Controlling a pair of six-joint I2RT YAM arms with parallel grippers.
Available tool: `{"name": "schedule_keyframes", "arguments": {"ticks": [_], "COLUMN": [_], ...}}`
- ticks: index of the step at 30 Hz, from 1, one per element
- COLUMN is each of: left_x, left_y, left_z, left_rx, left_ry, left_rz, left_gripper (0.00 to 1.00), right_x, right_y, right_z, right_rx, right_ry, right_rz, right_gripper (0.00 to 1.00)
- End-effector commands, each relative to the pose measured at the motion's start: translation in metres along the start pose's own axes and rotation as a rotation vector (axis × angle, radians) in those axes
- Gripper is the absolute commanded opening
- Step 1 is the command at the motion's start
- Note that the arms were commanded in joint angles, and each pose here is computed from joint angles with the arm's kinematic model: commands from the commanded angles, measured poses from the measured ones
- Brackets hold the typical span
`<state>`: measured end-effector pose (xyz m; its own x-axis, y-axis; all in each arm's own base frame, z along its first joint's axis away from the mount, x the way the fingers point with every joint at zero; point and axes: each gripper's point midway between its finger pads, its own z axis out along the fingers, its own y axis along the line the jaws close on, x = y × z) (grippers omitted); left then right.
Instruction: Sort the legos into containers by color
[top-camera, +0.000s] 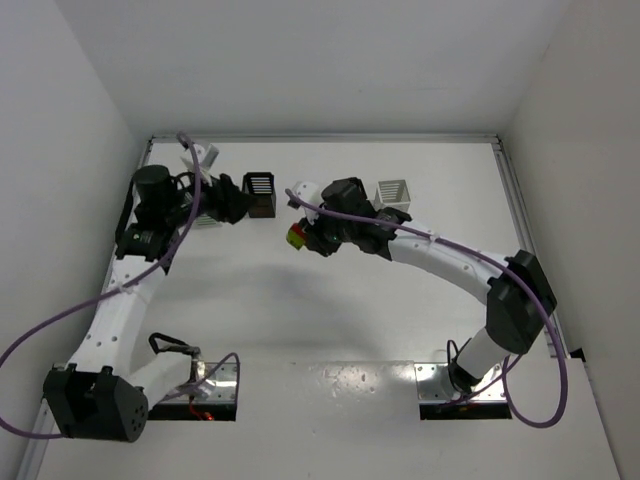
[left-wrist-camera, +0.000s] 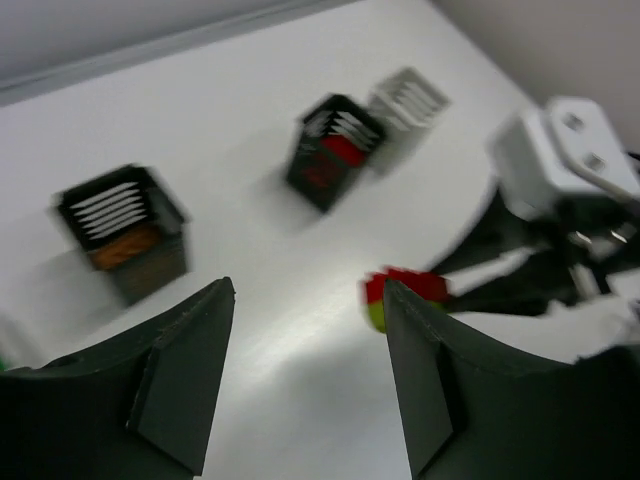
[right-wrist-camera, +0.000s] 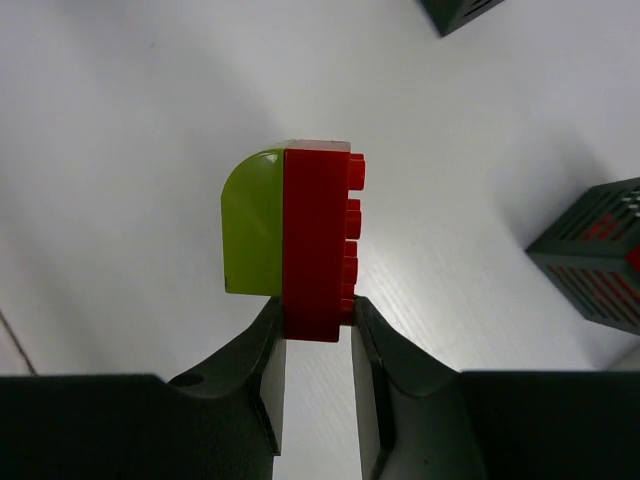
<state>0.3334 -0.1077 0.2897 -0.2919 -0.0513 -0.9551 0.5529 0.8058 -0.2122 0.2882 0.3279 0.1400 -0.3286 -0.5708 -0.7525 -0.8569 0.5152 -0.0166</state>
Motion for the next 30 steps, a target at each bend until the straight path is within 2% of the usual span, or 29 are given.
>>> {"name": "schedule_keyframes", "arguments": {"ticks": [1, 7, 14, 18, 28, 30], "left_x": [0.023, 0.046, 0.044, 0.044, 0.055, 0.056], "left_y": [-0.059, -0.067, -0.073, -0.078, -0.071, -0.07], "left_z": [0.01, 0.024, 0.034, 0.036, 0.047, 0.049], "left_rx": [0.234, 0.282, 0.348, 0.393, 0.385, 0.385], "left_ry": [0.065, 0.149, 0.178, 0.185, 0.213, 0.212], "left_rz": [-0.166, -0.285, -0.385, -0.408, -0.441, -0.44], "left_gripper": [0.67, 0.67, 0.71, 0.74, 0.74, 0.71], "right_x": [-0.063, -0.077, -0.078, -0.078, -0.088, -0.089], "right_y": [-0.028, -0.034, -0.028, -0.027, -0.014, -0.009], "right_z": [-0.012, -0.016, -0.015, -0.012, -0.015, -0.014], "right_rx": [0.147, 0.173, 0.157, 0.148, 0.084, 0.058], "right_ry": [-0.169, -0.196, -0.196, -0.198, -0.215, -0.218], "right_rz": [0.062, 0.061, 0.046, 0.045, 0.023, 0.02], "right_gripper": [0.0, 0.0, 0.0, 0.0, 0.0, 0.0]}}
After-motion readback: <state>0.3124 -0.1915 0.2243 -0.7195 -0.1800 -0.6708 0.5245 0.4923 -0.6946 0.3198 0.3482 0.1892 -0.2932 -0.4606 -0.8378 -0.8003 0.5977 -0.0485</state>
